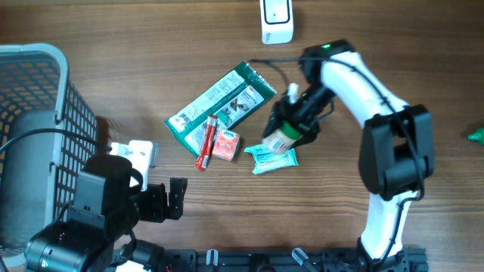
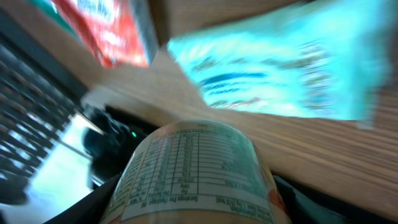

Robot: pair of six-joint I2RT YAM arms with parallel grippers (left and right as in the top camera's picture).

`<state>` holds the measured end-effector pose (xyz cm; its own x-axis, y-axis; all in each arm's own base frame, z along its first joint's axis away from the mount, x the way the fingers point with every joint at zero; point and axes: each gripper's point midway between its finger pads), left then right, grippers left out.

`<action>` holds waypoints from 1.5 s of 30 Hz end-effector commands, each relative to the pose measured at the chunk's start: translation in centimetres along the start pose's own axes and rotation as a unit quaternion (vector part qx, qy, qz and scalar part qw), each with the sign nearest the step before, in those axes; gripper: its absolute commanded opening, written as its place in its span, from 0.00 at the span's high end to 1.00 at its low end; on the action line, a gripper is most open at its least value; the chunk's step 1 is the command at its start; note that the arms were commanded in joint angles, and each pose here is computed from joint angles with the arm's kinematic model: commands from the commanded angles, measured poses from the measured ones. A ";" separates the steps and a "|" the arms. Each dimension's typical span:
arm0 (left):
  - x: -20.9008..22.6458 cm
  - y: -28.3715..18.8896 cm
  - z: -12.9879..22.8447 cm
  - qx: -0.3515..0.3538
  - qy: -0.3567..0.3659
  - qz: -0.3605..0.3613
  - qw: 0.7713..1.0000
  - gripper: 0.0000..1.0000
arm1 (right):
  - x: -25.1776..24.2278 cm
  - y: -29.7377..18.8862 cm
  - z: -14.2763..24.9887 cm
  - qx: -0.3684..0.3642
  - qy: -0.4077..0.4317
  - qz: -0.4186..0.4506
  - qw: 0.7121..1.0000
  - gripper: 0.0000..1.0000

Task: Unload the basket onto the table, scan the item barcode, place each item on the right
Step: 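Carry green-capped jar to the white scanner with right gripper, then move jar to right table edge and release with right gripper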

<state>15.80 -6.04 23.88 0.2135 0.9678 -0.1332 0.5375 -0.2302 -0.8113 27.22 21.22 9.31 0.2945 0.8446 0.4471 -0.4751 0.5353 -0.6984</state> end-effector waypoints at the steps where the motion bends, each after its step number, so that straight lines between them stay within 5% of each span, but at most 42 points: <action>1: -0.1 -0.3 -0.2 -0.007 0.004 0.001 1.000 0.00 | 2.8 1.8 3.5 0.032 -0.051 -0.014 0.998 0.46; 9: -0.1 -0.3 -0.2 -0.007 0.004 0.001 1.000 0.00 | 4.9 5.8 5.3 0.000 -0.032 0.036 0.999 0.47; 13: -0.1 -0.3 -0.2 -0.007 0.004 0.001 1.000 0.00 | 4.6 0.6 5.9 -0.138 -0.044 0.069 0.987 0.47; 17: -0.1 -0.3 -0.2 -0.007 0.004 0.001 1.000 0.00 | 7.1 -8.9 6.0 -0.382 -0.133 0.056 0.913 0.38; 20: -0.1 -0.3 -0.2 -0.007 0.004 0.001 1.000 0.00 | 8.8 -14.5 4.5 -0.516 -0.194 0.083 0.830 0.52; 23: -0.1 -0.3 -0.2 -0.007 0.004 0.001 1.000 0.00 | 10.7 -18.4 1.7 -0.603 -0.227 0.121 0.755 0.52; 32: -0.1 -0.3 -0.2 -0.007 0.004 0.001 1.000 0.00 | 11.0 -22.6 -12.6 -0.682 -0.245 0.157 0.671 0.44; 35: -0.1 -0.3 -0.2 -0.007 0.004 0.001 1.000 0.00 | 10.9 -24.0 -19.3 -0.731 -0.266 0.163 0.607 0.44; 39: -0.1 -0.3 -0.2 -0.007 0.004 0.001 1.000 0.00 | 13.3 -23.8 -23.4 -0.785 -0.321 0.132 0.513 0.36; 45: -0.1 -0.3 -0.2 -0.007 0.004 0.001 1.000 0.00 | 14.7 -23.9 -26.5 -0.806 -0.323 0.115 0.482 0.37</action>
<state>15.81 -6.04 23.87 0.2132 0.9679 -0.1328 0.5370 -0.2296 -0.8117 63.67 20.16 14.94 -0.1684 0.9854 -0.0263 0.9762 0.1630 -0.1432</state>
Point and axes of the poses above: each gripper's point midway between its finger pads, its own y axis out along the fingers, its own x axis along the line the jaws close on, z = x × y, and after that the axes turned 5 degrees about y, right-handed
